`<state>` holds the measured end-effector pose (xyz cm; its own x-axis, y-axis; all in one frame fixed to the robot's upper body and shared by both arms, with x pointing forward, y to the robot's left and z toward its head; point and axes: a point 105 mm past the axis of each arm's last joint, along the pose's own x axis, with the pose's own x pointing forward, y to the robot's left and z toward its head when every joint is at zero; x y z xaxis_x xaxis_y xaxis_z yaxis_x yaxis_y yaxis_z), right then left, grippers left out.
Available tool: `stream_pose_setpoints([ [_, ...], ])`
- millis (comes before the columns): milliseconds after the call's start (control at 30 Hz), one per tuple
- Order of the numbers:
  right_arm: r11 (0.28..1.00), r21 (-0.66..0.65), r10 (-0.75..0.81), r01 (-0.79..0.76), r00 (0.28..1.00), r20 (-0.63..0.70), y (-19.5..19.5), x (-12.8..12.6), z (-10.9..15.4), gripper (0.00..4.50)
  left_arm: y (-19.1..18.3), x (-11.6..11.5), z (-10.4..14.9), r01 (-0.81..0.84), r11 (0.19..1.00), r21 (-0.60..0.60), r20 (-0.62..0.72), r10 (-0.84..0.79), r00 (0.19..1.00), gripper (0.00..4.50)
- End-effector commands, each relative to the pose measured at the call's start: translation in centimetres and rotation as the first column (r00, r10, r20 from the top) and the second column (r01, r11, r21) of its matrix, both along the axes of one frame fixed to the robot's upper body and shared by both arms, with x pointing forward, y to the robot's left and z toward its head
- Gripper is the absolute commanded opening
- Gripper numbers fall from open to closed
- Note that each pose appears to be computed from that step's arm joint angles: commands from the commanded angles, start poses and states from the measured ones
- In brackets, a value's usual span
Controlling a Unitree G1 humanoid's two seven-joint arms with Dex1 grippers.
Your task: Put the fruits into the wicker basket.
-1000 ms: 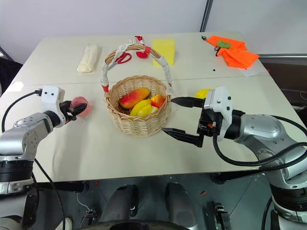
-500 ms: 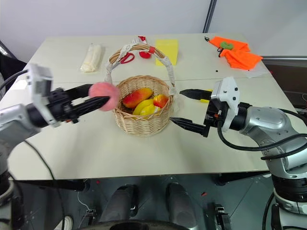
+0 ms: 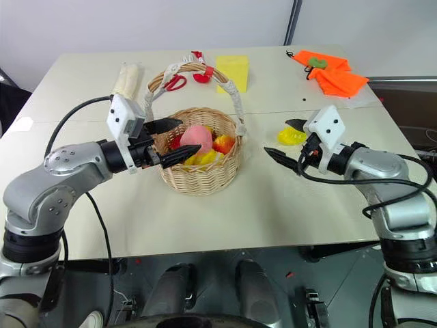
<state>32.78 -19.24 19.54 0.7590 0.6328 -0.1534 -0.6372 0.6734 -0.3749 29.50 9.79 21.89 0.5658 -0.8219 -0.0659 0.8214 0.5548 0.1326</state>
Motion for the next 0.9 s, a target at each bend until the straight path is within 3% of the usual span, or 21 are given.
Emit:
stream_pose_setpoints([
  [33,0.988,-0.111,-0.102,0.109,0.992,0.071,-1.7,2.4,-0.7,4.5,0.4,-2.4,0.6,0.113,0.993,0.015,0.034,-0.114,0.993,4.46],
  [200,0.953,-0.269,-0.116,0.139,0.988,0.1,-2.9,4.5,-2.4,4.5,1.0,-3.5,0.1,0.142,0.989,0.036,0.013,-0.143,0.99,4.46],
  [433,0.847,-0.513,-0.072,0.139,0.986,0.148,-3.9,7.7,-4.1,4.5,0.6,-3.8,-0.3,0.13,0.991,0.035,0.012,-0.131,0.991,4.46],
  [533,0.8,-0.58,-0.078,0.156,0.984,0.158,-4.7,8.8,-4.4,4.5,0.5,-4.1,-0.3,0.137,0.99,0.027,0.002,-0.137,0.991,4.46],
  [633,0.797,-0.585,-0.074,0.151,0.985,0.153,-4.8,9.2,-4.6,4.5,0.6,-4.4,-0.4,0.14,0.99,0.027,-0.001,-0.14,0.99,4.46],
  [733,0.813,-0.565,-0.068,0.144,0.986,0.153,-4.6,9.3,-4.5,3.57,0.8,-4.4,-0.3,0.136,0.991,0.011,0.007,-0.136,0.991,4.5],
  [833,0.802,-0.576,-0.053,0.159,0.979,0.197,-4.5,9.3,-3.9,2.18,1.0,-4.5,-0.3,0.13,0.991,0.019,0.016,-0.13,0.991,4.5],
  [900,0.801,-0.575,-0.043,0.169,0.973,0.227,-4.7,8.9,-3.4,1.99,1.1,-4.4,-0.4,0.129,0.991,0.025,0.026,-0.129,0.991,4.5],
])
